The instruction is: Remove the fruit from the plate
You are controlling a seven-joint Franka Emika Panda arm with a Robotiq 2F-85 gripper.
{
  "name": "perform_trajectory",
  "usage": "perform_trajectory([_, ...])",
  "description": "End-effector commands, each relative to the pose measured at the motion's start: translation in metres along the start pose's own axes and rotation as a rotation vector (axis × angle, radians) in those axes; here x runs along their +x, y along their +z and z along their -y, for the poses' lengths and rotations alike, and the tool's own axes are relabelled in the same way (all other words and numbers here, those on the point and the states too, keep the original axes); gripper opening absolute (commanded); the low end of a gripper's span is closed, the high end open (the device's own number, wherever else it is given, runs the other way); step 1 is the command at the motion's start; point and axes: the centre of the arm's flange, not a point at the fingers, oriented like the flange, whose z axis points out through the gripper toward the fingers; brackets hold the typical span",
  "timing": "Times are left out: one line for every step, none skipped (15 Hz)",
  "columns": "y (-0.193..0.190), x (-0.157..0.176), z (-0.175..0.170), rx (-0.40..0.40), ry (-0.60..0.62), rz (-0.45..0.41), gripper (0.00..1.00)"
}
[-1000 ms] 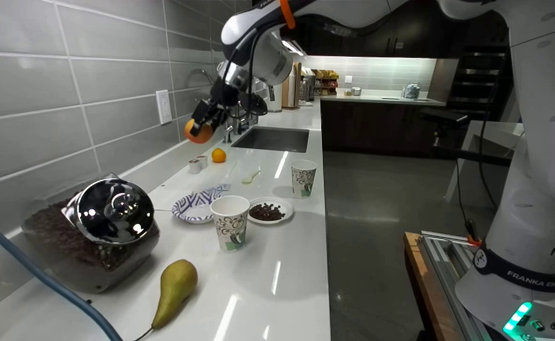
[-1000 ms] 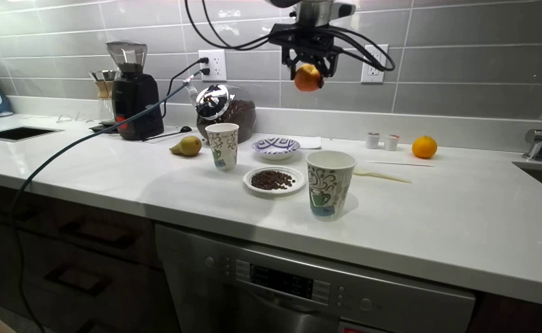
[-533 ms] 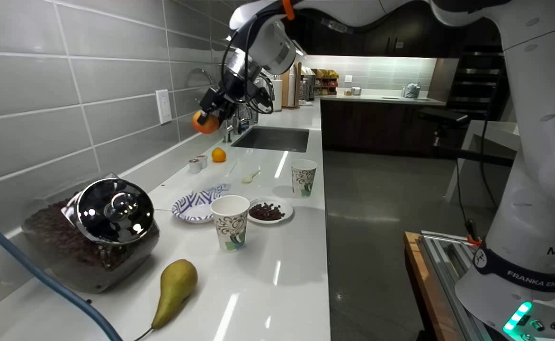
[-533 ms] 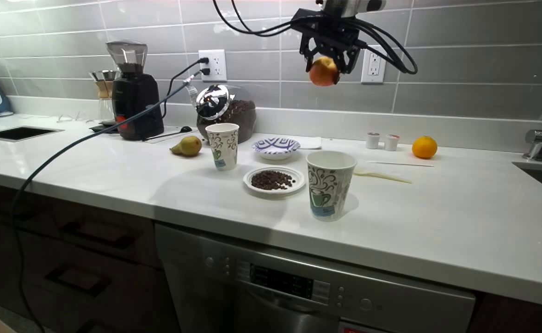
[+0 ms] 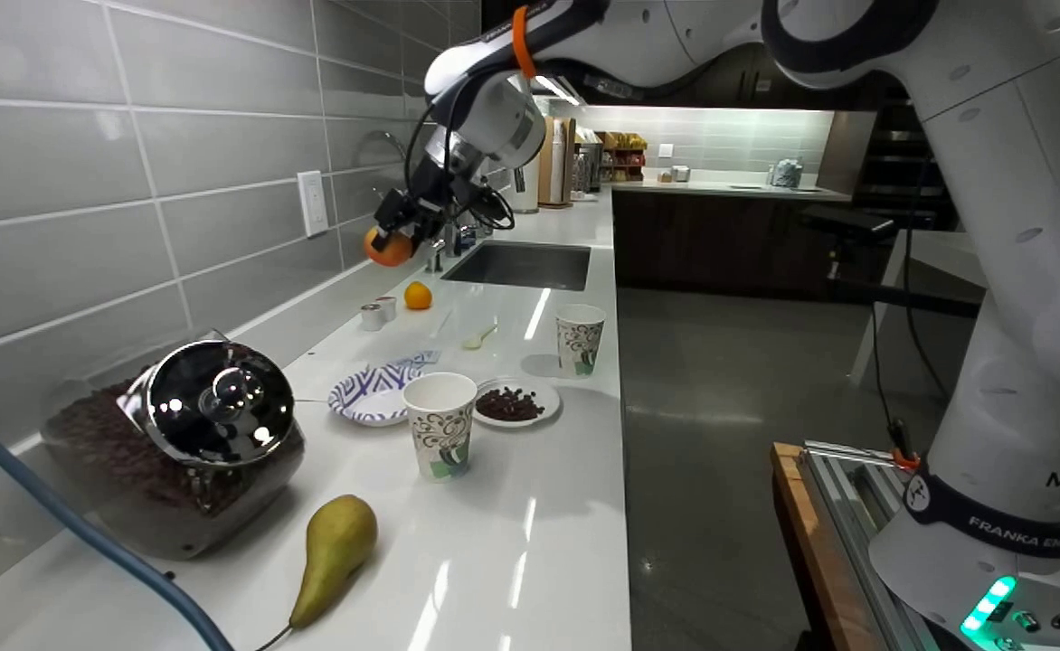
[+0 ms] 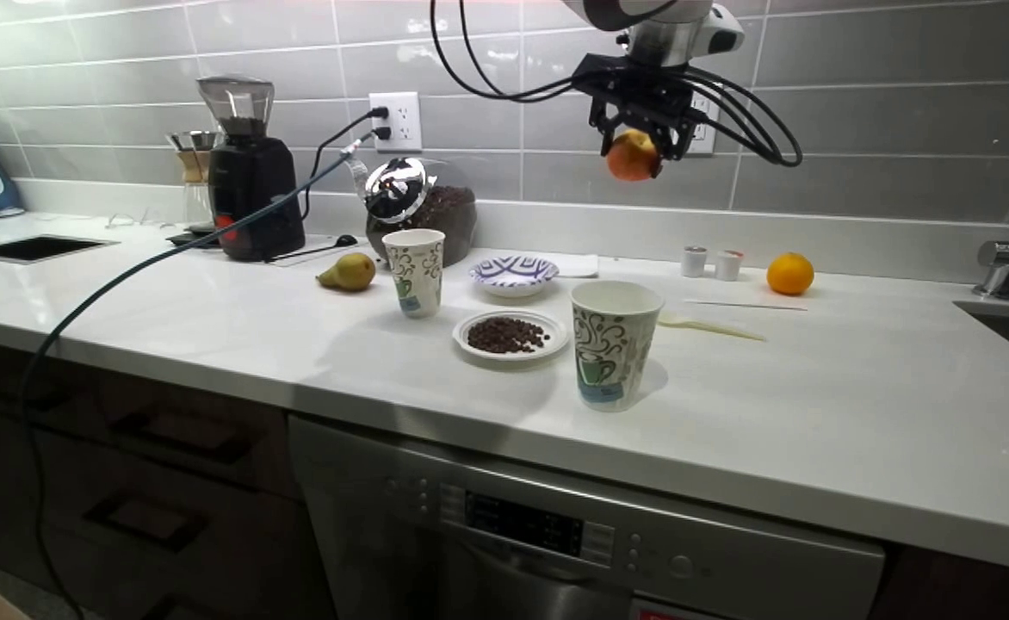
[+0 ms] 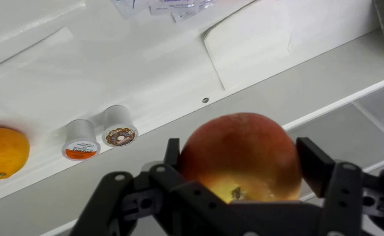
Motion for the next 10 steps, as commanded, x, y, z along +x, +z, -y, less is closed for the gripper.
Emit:
perform_trajectory([0.026,0.04,-0.018,-0.027,0.03,-0.002,0.62])
perform_trajectory([0.034,0.043,-0.023,-0.03,0.038,-0.003,0.62])
perform_trajectory([0.038,0.045,-0.027,-0.044,0.045,0.009,0.62])
perform_trajectory([0.045,0.046,-0.032,-0.062,0.045,0.017,0.62])
perform_trajectory([0.051,0.046,-0.037,-0.079,0.048,0.023,0.62])
perform_trajectory([0.057,0.049,-0.041,-0.092,0.048,0.031,0.62])
perform_trajectory([0.062,0.049,-0.045,-0.107,0.046,0.042,0.62])
perform_trajectory([0.068,0.05,-0.048,-0.117,0.044,0.051,0.62])
perform_trajectory([0.072,0.051,-0.05,-0.124,0.042,0.065,0.62])
perform_trajectory([0.078,0.052,-0.052,-0.133,0.034,0.073,0.62])
